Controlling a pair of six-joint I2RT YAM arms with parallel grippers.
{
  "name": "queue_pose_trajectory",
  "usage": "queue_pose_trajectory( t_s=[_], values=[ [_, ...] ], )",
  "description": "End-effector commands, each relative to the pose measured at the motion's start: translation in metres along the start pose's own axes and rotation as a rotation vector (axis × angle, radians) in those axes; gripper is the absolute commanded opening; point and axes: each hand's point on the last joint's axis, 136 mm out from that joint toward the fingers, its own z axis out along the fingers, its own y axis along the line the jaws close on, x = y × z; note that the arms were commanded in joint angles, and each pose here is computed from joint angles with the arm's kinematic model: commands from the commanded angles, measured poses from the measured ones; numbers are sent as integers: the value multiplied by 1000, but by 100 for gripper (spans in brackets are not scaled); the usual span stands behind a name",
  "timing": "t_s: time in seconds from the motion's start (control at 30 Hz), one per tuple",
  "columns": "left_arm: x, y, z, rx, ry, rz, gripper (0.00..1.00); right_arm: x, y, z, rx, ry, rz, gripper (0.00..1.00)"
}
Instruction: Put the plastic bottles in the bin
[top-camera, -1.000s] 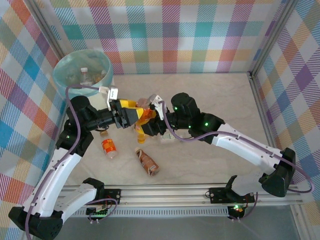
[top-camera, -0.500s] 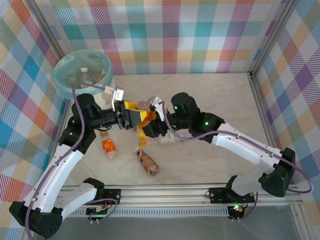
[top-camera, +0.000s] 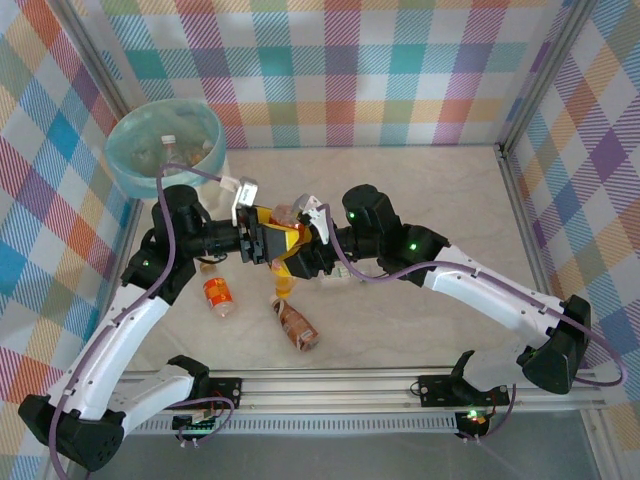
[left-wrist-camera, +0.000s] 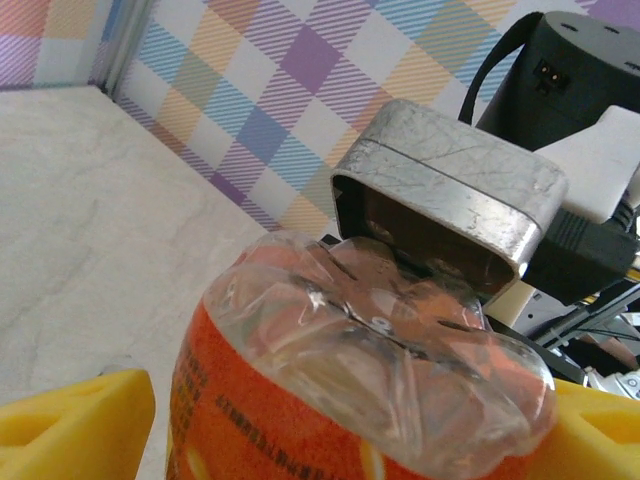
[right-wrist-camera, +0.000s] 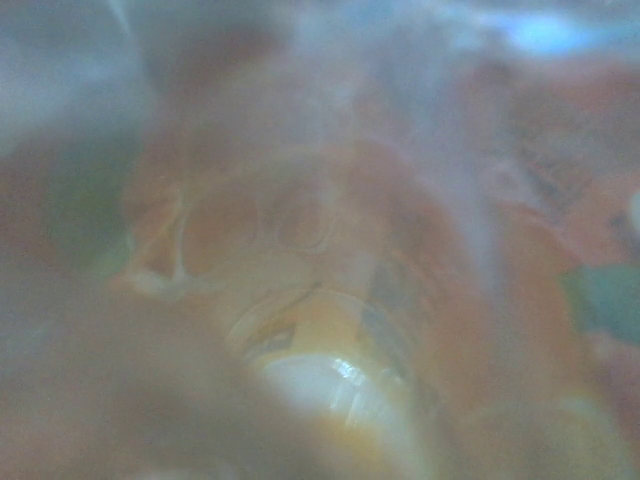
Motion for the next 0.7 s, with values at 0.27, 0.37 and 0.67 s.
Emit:
queue_pose_trajectory(
  t_s=[0.27,0.37,0.67],
  values=[
    [3,10,0,-85,36,11,79,-33,23,-8,-90,-89,-63,55],
    [-3,24,-2,-176,19,-5,69,-34,19,-8,-65,-88,-63,56],
    [-31,33,-18,-328,-94,-2,59,-32,9,-11,4,-96,-76,68]
  ],
)
